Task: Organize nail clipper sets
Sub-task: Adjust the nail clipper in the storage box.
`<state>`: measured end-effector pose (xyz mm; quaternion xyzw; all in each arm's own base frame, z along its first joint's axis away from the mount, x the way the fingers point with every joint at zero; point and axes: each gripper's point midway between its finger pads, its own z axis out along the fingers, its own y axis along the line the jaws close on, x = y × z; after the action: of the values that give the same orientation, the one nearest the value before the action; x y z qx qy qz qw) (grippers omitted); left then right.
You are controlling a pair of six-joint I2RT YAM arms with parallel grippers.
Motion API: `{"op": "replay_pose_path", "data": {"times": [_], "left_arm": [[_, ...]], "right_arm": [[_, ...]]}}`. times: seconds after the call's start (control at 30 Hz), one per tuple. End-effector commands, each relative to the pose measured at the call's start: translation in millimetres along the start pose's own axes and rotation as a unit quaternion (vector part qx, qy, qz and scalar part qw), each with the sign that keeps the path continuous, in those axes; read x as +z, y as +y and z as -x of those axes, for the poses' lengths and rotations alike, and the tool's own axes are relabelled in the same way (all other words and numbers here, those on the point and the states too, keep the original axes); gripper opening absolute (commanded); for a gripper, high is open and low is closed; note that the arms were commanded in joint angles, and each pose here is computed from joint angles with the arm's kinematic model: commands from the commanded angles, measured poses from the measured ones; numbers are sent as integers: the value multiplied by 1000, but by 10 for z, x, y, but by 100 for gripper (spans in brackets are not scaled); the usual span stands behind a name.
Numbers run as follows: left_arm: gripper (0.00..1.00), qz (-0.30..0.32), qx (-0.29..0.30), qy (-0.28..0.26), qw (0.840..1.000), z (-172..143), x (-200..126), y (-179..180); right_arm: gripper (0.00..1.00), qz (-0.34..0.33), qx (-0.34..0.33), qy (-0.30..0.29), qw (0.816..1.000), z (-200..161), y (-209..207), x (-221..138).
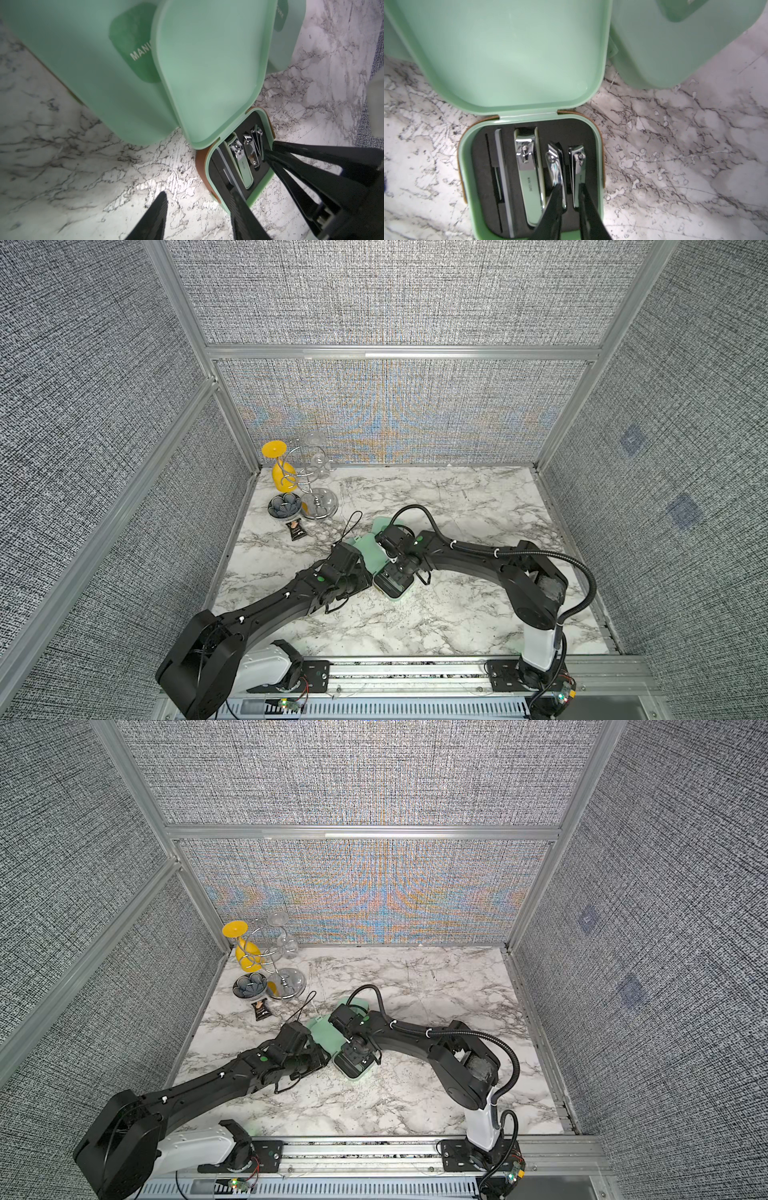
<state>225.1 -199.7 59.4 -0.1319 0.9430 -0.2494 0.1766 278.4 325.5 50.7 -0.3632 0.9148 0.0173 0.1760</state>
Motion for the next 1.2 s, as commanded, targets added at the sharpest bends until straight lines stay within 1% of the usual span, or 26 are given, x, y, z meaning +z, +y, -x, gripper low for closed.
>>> {"op": "replay_pose_path", "data": {"times": [0.0,0.17,0.4,0.8,1.03,1.17], "left_arm": [[51,3,1,-4,1000,8,-10,16],[51,5,2,-3,1000,7,-6,20],[51,4,3,-4,1000,12,-6,8],[51,6,3,-4,1000,8,-14,19],[51,5,2,-4,1000,12,-16,17],[52,6,2,-4,1000,9,-14,25]], "right_arm": [[22,-1,2,8,1000,-22,-1,-2],[22,2,2,11,1000,-12,23,44],[22,-10,6,9,1000,37,-14,95],[6,-12,10,11,1000,15,-35,117],[1,3,14,21,1000,-24,22,202],[0,5,16,25,1000,-58,32,226]]}}
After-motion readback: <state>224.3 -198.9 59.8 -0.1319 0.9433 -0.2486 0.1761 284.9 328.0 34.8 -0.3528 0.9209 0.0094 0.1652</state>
